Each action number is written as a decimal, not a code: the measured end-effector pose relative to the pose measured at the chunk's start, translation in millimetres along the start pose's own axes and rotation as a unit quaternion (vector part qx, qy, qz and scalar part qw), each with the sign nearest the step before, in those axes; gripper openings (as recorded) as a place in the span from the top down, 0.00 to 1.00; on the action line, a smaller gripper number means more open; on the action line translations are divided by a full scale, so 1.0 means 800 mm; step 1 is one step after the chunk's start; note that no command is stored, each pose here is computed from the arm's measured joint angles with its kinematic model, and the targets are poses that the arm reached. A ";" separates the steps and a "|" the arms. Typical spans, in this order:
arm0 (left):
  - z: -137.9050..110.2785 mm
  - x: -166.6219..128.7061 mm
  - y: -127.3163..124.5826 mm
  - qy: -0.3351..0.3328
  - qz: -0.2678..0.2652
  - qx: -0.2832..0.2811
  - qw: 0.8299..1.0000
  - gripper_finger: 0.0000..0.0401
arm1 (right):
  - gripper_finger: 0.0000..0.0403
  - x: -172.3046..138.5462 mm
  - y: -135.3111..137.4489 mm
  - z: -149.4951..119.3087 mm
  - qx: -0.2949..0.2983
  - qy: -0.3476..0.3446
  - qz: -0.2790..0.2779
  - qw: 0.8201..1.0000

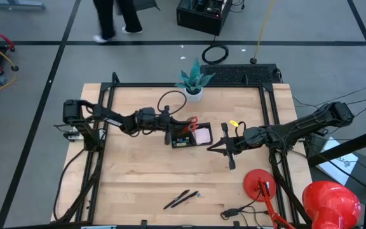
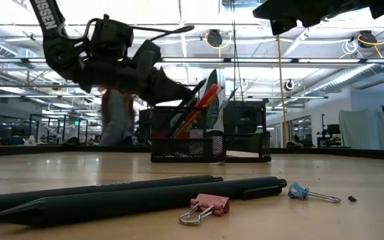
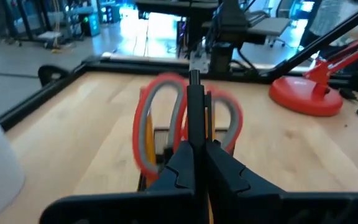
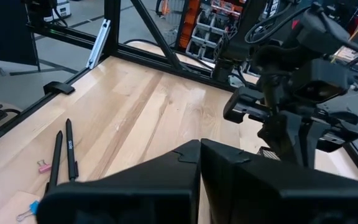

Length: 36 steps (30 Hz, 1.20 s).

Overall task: Pick and place office supplies into organizer
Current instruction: Put the black pen into the black desk organizer

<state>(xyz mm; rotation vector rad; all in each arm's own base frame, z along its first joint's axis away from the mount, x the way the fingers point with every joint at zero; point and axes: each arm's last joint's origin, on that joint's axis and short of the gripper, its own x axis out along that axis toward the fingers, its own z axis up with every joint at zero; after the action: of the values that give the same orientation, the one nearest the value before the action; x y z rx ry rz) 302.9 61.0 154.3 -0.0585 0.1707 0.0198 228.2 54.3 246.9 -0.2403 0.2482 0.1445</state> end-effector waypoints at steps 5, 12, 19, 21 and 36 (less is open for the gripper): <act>-0.011 -0.008 -0.002 0.006 0.011 -0.005 1.000 0.95 | 0.99 0.000 0.000 0.000 0.005 0.000 0.000 1.000; -0.013 -0.020 -0.007 -0.039 0.007 0.005 0.999 0.98 | 0.99 0.000 0.000 0.001 0.006 -0.005 -0.001 1.000; -0.020 -0.029 -0.020 -0.051 0.034 0.008 0.998 0.97 | 0.99 0.000 0.000 0.002 0.004 -0.007 -0.001 1.000; -0.021 -0.029 -0.021 -0.049 0.034 0.008 0.998 0.98 | 0.99 0.000 0.000 0.002 0.004 -0.008 -0.001 1.000; -0.041 -0.021 -0.011 -0.024 0.066 -0.002 0.998 0.97 | 0.99 0.000 -0.001 0.005 0.000 -0.022 -0.004 1.000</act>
<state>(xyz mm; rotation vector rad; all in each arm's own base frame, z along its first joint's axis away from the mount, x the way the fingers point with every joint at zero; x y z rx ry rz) 281.0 50.4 125.5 -0.0511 0.1272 0.1535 229.2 54.7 251.0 -0.2382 0.2037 0.1415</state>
